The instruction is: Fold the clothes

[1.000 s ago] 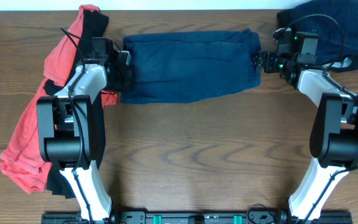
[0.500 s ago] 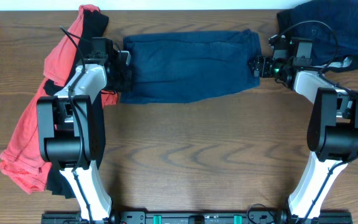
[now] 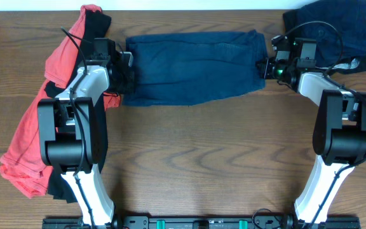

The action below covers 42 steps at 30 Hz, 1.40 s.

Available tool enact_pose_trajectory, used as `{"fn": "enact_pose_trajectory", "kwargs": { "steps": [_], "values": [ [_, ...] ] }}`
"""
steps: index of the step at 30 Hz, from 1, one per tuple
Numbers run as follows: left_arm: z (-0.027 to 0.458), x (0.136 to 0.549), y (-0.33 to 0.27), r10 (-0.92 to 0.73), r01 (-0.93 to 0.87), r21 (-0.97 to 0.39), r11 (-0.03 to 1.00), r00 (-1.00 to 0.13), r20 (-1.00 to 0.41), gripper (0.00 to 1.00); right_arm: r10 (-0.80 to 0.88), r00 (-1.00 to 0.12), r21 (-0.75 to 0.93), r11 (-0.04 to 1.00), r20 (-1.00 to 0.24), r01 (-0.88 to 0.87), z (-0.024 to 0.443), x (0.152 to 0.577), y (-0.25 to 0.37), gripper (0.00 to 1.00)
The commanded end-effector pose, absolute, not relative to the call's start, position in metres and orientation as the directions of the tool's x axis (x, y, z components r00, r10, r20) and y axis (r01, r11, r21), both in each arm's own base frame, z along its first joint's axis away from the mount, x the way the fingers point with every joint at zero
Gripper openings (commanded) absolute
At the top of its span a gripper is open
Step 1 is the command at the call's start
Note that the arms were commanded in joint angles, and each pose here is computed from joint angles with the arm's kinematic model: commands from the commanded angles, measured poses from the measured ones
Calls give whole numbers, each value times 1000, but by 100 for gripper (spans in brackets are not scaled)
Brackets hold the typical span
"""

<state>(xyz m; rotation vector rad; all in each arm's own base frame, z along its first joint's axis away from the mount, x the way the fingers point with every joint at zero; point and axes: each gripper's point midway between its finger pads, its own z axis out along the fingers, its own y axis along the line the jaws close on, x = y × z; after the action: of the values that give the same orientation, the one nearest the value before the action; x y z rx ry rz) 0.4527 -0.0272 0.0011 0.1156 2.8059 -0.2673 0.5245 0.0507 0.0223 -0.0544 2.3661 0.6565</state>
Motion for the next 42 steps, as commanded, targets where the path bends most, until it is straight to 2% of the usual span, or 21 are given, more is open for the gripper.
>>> {"fn": "enact_pose_trajectory", "kwargs": {
  "steps": [1, 6, 11, 20, 24, 31, 42],
  "values": [
    [-7, 442, -19, 17, 59, -144, 988, -960, -279, 6, 159, -764, 468, 860, -625, -204, 32, 528, 40, 1],
    [-8, 441, -19, -16, 27, -154, 988, -963, -269, 6, 179, -739, 463, 864, -650, -198, 61, 531, 23, 1],
    [-4, 439, -23, -65, -16, -191, 981, -964, -257, 6, 87, -727, 361, 904, -681, -231, 95, 526, 6, 1],
    [11, 432, -59, -19, 39, -223, 974, -967, -255, 6, -4, -757, 295, 919, -654, -260, 143, 520, 4, 1],
    [11, 429, -78, -6, 54, -230, 972, -968, -250, 6, -63, -760, 289, 902, -646, -320, 157, 517, 29, 1],
    [12, 430, -86, -41, 21, -244, 969, -968, -246, 6, -177, -749, 294, 843, -639, -450, 164, 505, 108, 1],
    [12, 431, -86, -41, 23, -245, 969, -967, -253, 6, -301, -674, 259, 758, -675, -598, 171, 484, 216, 1]
  ]
}}
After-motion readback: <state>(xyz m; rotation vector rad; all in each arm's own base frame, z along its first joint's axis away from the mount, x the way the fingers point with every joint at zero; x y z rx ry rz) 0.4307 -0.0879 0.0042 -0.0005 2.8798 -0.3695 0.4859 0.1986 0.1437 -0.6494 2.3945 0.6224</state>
